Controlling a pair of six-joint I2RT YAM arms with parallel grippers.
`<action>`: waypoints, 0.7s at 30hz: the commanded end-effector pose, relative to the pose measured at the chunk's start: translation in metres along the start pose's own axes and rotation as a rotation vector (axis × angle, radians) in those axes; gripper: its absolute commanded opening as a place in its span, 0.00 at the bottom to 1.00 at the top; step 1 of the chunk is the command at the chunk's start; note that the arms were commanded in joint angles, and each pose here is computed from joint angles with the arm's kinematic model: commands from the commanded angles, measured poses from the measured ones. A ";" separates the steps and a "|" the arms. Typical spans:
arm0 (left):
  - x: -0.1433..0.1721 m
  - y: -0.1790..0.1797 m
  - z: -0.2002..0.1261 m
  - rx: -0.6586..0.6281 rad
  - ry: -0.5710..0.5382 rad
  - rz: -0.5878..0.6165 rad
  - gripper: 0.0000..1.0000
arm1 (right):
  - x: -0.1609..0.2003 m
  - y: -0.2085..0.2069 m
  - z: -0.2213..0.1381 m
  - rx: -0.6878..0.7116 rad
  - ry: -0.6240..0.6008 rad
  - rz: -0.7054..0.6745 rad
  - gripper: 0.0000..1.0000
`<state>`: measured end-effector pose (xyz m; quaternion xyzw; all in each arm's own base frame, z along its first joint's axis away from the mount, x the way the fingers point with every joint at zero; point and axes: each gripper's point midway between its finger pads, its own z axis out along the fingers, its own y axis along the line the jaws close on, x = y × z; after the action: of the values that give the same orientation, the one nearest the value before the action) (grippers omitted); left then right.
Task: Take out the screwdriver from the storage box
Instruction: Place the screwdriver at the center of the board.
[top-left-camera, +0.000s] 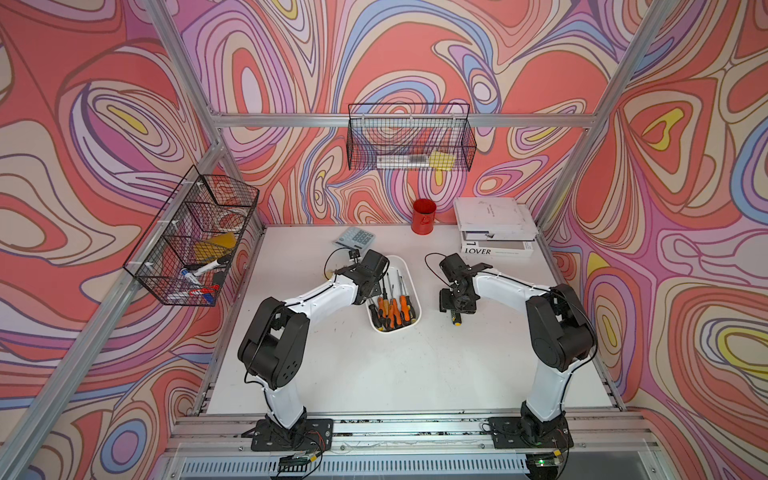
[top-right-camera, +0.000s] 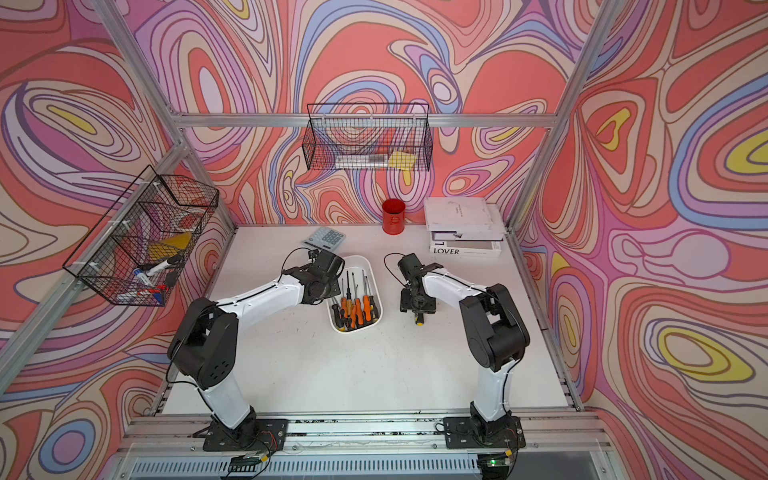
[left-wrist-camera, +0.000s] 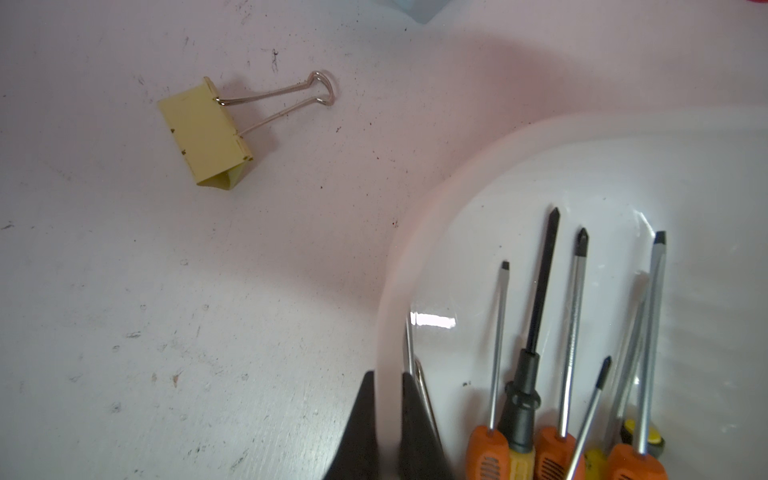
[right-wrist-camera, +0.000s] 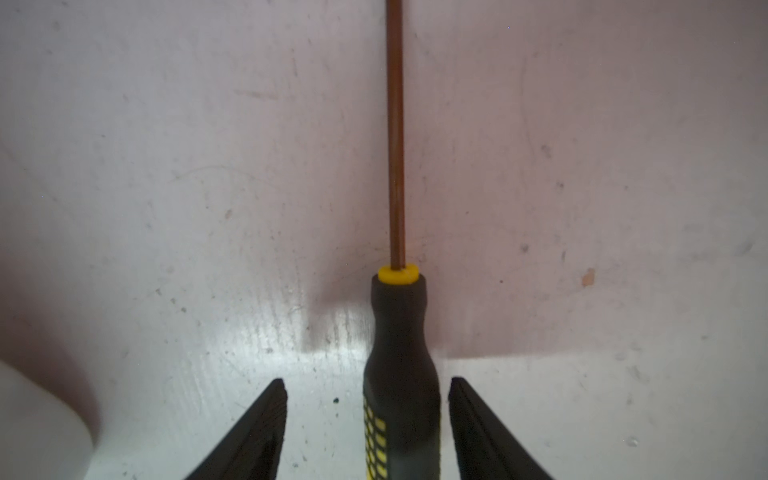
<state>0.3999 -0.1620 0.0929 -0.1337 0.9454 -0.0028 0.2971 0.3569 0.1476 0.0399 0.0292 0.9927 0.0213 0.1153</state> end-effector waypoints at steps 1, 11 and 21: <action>-0.010 0.008 -0.010 -0.021 -0.035 0.007 0.00 | -0.021 0.002 -0.032 -0.024 -0.101 0.006 0.70; -0.011 0.005 -0.011 -0.011 -0.036 0.005 0.00 | -0.039 0.054 -0.120 -0.257 -0.291 -0.141 0.76; -0.007 0.006 -0.010 0.001 -0.028 -0.012 0.00 | -0.004 0.136 -0.141 -0.487 -0.231 -0.299 0.72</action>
<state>0.3988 -0.1618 0.0926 -0.1351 0.9454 -0.0040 0.2964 0.3429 0.2575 0.1890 -0.1195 0.9359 0.2151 0.2519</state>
